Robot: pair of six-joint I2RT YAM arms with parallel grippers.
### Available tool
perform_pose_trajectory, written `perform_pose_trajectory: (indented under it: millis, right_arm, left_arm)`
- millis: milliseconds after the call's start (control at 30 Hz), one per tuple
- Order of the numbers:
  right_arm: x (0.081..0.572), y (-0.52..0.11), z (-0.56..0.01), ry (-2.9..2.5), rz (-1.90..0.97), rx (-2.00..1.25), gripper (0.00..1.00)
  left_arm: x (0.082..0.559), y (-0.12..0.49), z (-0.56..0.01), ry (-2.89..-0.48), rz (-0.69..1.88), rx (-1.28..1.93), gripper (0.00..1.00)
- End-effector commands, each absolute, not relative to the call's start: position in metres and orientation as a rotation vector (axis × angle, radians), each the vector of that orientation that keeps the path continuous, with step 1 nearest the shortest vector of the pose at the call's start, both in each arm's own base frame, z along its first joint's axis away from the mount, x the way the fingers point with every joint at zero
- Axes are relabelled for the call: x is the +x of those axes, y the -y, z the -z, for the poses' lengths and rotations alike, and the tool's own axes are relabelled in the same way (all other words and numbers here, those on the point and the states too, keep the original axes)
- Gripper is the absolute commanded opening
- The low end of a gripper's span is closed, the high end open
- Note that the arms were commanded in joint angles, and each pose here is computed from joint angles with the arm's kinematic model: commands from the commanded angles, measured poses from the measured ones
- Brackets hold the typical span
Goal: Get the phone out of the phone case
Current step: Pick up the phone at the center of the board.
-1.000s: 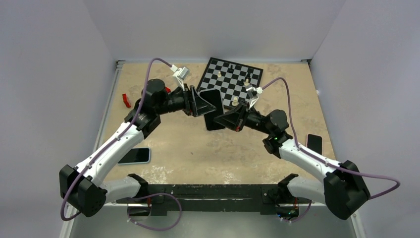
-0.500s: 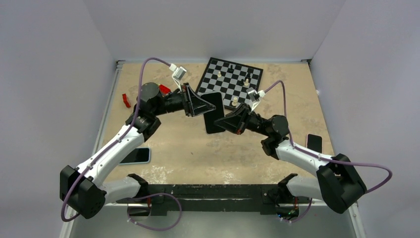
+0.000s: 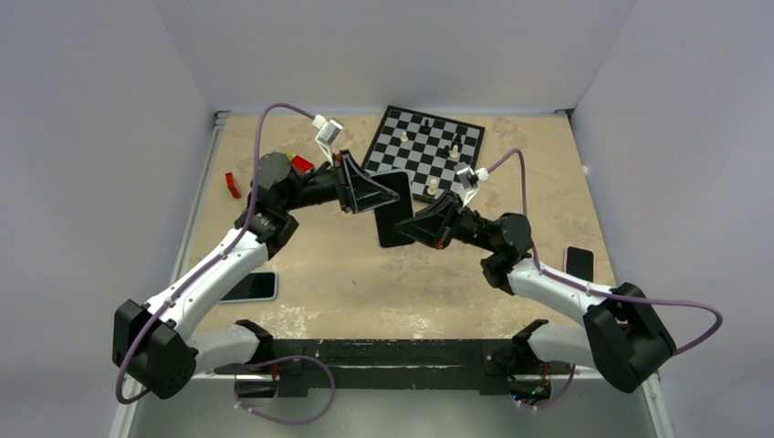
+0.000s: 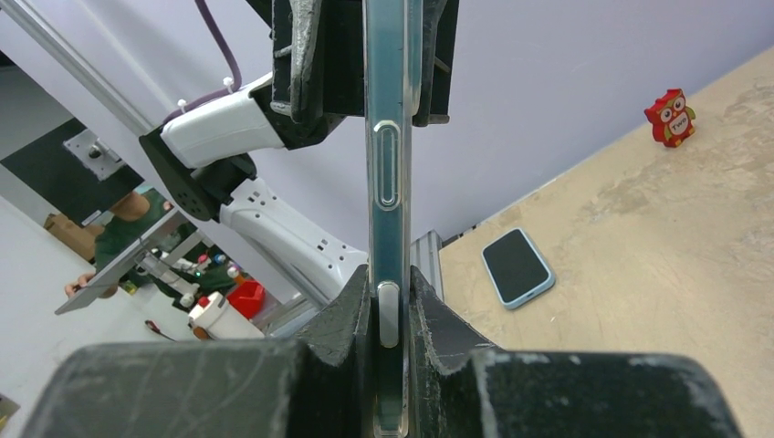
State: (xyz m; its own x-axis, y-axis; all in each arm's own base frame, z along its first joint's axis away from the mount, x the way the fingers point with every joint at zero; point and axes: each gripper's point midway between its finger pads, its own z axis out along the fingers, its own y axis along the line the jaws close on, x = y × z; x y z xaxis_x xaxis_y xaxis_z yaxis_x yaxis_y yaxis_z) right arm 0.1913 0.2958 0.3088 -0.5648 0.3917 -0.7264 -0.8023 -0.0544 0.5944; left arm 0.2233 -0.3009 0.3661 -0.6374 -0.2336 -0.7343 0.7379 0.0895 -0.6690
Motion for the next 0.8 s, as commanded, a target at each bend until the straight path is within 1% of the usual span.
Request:
perform_pose_trajectory:
  millis: [0, 67, 167, 200, 267, 400, 467, 533, 700, 767]
  right_arm:
    - [0.191, -0.295, -0.33, -1.254, -1.712, -0.49, 0.0]
    - [0.193, -0.295, -0.329, -1.266, -1.706, -0.48, 0.0]
    - [0.198, -0.297, -0.326, -1.3, -1.683, -0.474, 0.0]
    - [0.2, -0.298, -0.324, -1.316, -1.672, -0.473, 0.0]
    - [0.203, -0.298, -0.319, -1.351, -1.642, -0.478, 0.01]
    - [0.213, -0.298, -0.31, -1.436, -1.52, -0.504, 0.15]
    - [0.214, -0.296, -0.31, -1.463, -1.476, -0.526, 0.21]
    - [0.214, -0.295, -0.313, -1.48, -1.446, -0.543, 0.25]
    - [0.222, -0.302, -0.312, -1.558, -1.421, -0.589, 0.27]
    - [0.217, -0.306, -0.309, -1.563, -1.45, -0.64, 0.28]
  left_arm:
    - [0.217, 0.3, -0.381, -1.536, 1.687, 0.556, 0.38]
    - [0.216, 0.3, -0.382, -1.529, 1.685, 0.561, 0.33]
    - [0.217, 0.299, -0.382, -1.526, 1.679, 0.555, 0.07]
    - [0.217, 0.299, -0.381, -1.528, 1.675, 0.553, 0.01]
    - [0.219, 0.299, -0.38, -1.529, 1.661, 0.55, 0.0]
    - [0.22, 0.299, -0.378, -1.538, 1.644, 0.556, 0.0]
    - [0.22, 0.299, -0.376, -1.545, 1.642, 0.564, 0.0]
    - [0.22, 0.3, -0.376, -1.546, 1.648, 0.574, 0.0]
    - [0.219, 0.301, -0.376, -1.539, 1.658, 0.583, 0.0]
    - [0.219, 0.301, -0.376, -1.543, 1.659, 0.578, 0.0]
